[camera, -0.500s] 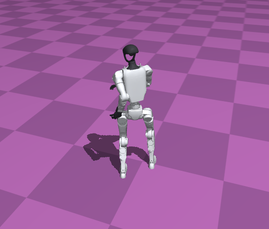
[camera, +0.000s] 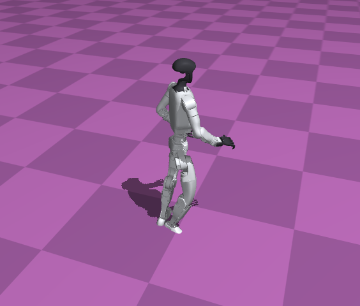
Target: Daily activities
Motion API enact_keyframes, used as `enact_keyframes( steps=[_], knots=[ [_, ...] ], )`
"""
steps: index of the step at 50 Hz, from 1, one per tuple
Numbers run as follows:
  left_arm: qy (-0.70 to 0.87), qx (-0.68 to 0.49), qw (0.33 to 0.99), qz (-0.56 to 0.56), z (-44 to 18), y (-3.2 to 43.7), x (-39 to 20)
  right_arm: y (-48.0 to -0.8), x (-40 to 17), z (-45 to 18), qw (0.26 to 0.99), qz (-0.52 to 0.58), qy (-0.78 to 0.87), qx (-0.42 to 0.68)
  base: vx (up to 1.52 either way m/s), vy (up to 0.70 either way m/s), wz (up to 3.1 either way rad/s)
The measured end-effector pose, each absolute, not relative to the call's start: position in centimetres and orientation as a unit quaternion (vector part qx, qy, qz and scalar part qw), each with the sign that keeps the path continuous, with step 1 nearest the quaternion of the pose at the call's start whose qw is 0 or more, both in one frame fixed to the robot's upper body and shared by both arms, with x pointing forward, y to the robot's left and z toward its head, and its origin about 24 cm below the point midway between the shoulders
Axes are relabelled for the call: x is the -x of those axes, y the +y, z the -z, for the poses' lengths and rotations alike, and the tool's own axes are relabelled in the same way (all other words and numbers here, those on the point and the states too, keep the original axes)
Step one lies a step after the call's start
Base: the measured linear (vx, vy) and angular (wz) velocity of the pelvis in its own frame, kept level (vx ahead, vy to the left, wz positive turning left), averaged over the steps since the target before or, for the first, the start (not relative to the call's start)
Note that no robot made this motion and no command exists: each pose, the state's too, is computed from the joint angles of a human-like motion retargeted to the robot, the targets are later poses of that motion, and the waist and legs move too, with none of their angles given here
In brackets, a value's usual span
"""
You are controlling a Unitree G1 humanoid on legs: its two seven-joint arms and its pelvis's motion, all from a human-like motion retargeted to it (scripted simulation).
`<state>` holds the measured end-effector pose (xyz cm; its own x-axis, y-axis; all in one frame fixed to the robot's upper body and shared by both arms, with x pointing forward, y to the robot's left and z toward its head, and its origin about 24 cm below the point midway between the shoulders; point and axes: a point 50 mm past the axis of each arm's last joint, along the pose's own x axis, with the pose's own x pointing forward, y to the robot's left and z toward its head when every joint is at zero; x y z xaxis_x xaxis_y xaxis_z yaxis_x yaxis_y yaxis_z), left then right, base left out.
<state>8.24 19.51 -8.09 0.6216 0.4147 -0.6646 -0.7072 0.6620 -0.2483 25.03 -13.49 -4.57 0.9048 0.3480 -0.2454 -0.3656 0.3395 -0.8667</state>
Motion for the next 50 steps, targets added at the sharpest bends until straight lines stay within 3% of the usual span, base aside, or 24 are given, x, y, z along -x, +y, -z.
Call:
enact_keyframes(
  steps=[8,17,29,40,50],
  knots=[
    [0.329,0.264,0.846,-0.325,9.1,18.6,-4.8,-16.7,-25.8,4.8,0.796,-0.164,0.025,0.582,0.15,-0.2,-3.31],
    [0.317,0.287,0.877,-0.22,7.9,16.2,-5.1,-14.7,-25.5,6.4,0.732,-0.205,-0.003,0.65,0.21,-0.09,-3.39],
    [0.328,0.313,0.89,0.049,6.3,9.4,-5.2,-12.3,-22.2,10.3,0.61,-0.352,0.021,0.71,0.05,0.05,-2.68],
    [0.315,0.347,0.833,0.296,4.1,4.3,-4.8,-14.1,-20.1,12.3,0.524,-0.432,0.106,0.726,-0.1,-0.02,-1.58],
    [0.298,0.386,0.772,0.407,2.2,2.1,-4.2,-14.6,-20.0,12.5,0.509,-0.444,0.133,0.725,-0.07,-0.07,-0.9]
  ],
)
